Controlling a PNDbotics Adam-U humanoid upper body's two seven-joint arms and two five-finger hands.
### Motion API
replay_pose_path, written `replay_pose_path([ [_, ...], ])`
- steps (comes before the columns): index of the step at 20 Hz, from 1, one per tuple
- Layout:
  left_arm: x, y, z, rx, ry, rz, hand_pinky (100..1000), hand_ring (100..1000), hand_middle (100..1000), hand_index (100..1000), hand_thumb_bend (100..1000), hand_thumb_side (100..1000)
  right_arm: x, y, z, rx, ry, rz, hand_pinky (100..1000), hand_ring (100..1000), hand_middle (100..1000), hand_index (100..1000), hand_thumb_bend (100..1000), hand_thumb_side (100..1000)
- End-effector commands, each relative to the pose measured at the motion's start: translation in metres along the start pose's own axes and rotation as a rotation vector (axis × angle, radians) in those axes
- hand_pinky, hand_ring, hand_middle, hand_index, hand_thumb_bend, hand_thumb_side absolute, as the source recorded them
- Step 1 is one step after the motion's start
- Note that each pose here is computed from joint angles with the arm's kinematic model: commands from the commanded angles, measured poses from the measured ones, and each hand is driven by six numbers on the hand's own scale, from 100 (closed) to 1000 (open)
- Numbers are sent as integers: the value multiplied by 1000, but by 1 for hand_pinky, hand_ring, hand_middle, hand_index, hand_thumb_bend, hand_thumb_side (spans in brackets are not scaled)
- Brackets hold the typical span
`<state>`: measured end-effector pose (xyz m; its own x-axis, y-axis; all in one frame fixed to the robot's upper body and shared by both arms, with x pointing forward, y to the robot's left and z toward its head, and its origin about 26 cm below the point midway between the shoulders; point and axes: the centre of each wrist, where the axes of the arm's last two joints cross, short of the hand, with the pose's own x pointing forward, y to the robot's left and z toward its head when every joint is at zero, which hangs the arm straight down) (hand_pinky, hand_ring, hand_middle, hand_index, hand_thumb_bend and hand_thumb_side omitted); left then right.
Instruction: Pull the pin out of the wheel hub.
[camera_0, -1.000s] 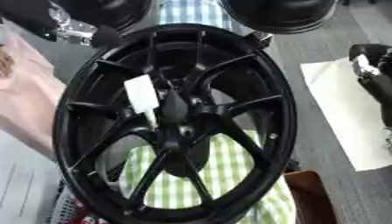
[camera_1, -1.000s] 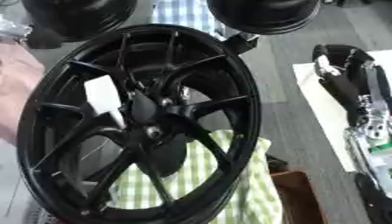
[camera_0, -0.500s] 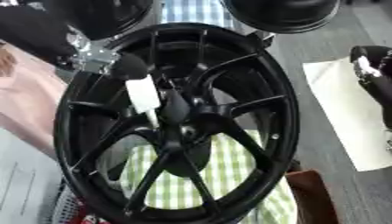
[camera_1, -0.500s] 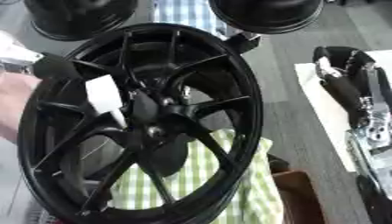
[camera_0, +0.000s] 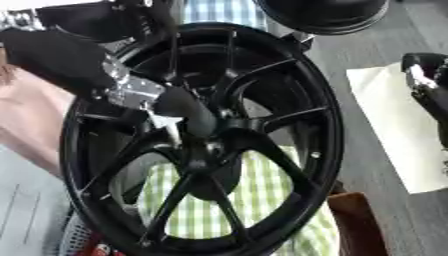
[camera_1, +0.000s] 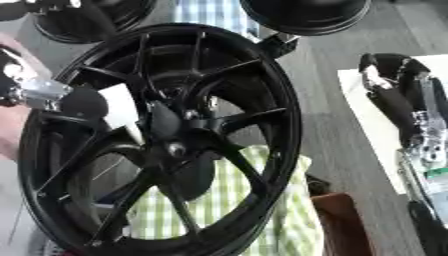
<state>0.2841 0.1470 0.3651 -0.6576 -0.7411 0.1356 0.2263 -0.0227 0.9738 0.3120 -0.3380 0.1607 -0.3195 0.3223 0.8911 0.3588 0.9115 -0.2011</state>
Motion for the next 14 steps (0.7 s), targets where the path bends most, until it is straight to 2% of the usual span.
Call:
replay_pose_path([
  [1, 0, 6, -2, -38, 47, -9, 792, 738, 711, 821, 749, 680, 6, -2, -3, -2, -22, -1, 822, 758, 613, 699, 279, 418],
  [4, -4, 5, -8, -60, 63, -24, 792, 744, 719, 826, 685, 618, 6, -1, -3, -4, -23, -5, 823, 758, 613, 699, 280, 420],
  [14, -24, -2, -22, -110, 134, -49, 796, 758, 744, 841, 598, 562, 7, 0, -4, -9, -24, -14, 823, 757, 613, 699, 276, 427],
])
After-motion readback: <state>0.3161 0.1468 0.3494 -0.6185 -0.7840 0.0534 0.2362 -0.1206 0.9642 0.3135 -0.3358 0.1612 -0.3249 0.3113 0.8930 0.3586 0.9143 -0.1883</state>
